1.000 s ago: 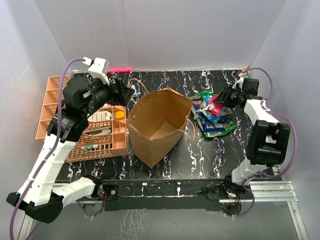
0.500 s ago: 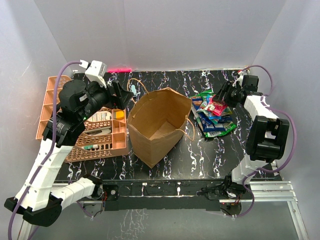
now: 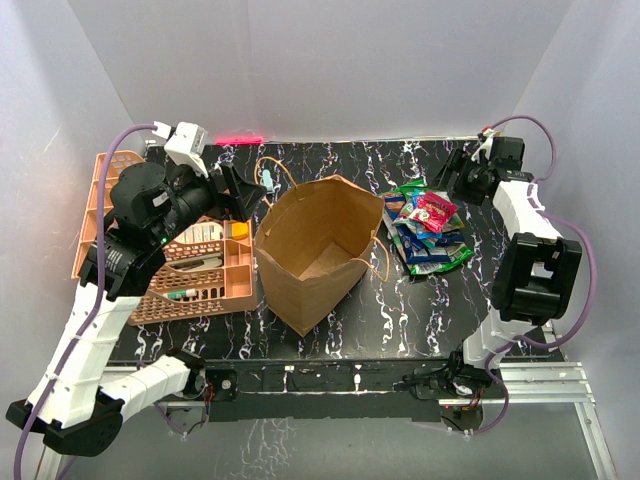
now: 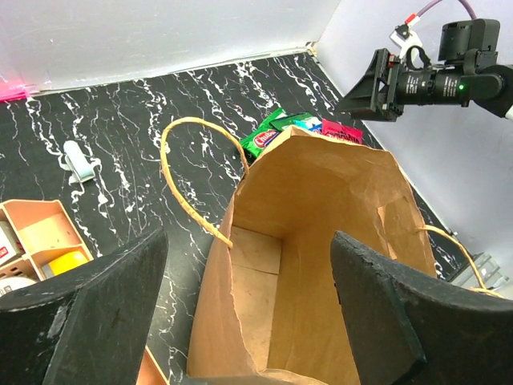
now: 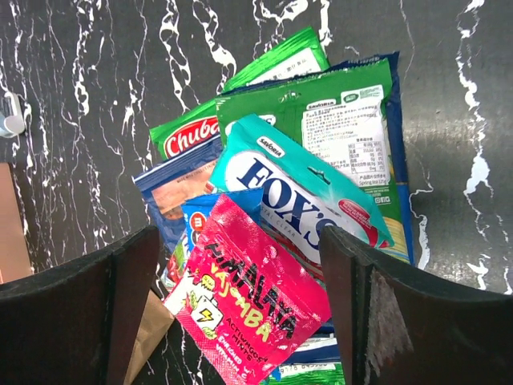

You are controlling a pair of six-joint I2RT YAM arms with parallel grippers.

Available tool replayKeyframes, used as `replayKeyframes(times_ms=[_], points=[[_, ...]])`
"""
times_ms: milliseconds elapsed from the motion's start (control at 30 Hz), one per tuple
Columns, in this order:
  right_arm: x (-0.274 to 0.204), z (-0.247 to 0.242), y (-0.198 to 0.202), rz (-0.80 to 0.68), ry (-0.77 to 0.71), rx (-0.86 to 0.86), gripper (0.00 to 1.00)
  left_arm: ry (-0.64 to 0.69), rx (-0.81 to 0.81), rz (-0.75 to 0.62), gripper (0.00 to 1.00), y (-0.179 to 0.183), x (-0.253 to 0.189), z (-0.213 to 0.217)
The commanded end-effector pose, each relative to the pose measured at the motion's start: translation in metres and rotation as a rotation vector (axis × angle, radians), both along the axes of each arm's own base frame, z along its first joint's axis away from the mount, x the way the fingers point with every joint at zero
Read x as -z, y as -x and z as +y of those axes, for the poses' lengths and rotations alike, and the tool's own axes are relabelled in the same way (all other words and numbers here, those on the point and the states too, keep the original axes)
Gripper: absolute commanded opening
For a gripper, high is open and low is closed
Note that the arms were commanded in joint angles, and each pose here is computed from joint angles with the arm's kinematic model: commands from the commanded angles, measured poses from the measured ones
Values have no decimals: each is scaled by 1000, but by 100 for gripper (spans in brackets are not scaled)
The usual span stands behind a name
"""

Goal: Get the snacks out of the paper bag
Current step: Place the snack at the center of the board, then reset both arms

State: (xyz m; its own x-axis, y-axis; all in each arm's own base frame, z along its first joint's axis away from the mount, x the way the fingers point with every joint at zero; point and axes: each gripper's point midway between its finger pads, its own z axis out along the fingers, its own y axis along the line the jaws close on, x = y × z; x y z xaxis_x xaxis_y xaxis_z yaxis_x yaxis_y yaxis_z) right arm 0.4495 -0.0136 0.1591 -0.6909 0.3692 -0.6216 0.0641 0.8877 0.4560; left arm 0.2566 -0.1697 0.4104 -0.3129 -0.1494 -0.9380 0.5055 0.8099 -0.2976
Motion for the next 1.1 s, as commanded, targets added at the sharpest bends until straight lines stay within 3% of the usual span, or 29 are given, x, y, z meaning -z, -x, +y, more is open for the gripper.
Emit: replayKeyframes(times_ms=[0, 133, 300, 367, 533, 733, 1067], points=[[-30, -9, -5, -26, 53, 17, 93, 49, 20, -22, 83, 13, -21, 0], [-45, -9, 12, 40, 166, 74, 98, 60, -1, -22, 97, 11, -27, 2], [-113, 37, 49, -57, 246, 117, 98, 73, -49, -37, 98, 9, -44, 10], [-144, 67, 69, -124, 207, 103, 98, 84, -82, -56, 98, 10, -55, 16], [-249, 125, 158, -449, 3, -216, 98, 137, -130, -153, 98, 27, -90, 34], [-362, 105, 271, -919, 27, -195, 98, 219, -121, -288, 98, 60, -126, 50], [-415, 57, 341, -1095, 47, 55, 98, 284, -161, -384, 98, 92, -144, 74]])
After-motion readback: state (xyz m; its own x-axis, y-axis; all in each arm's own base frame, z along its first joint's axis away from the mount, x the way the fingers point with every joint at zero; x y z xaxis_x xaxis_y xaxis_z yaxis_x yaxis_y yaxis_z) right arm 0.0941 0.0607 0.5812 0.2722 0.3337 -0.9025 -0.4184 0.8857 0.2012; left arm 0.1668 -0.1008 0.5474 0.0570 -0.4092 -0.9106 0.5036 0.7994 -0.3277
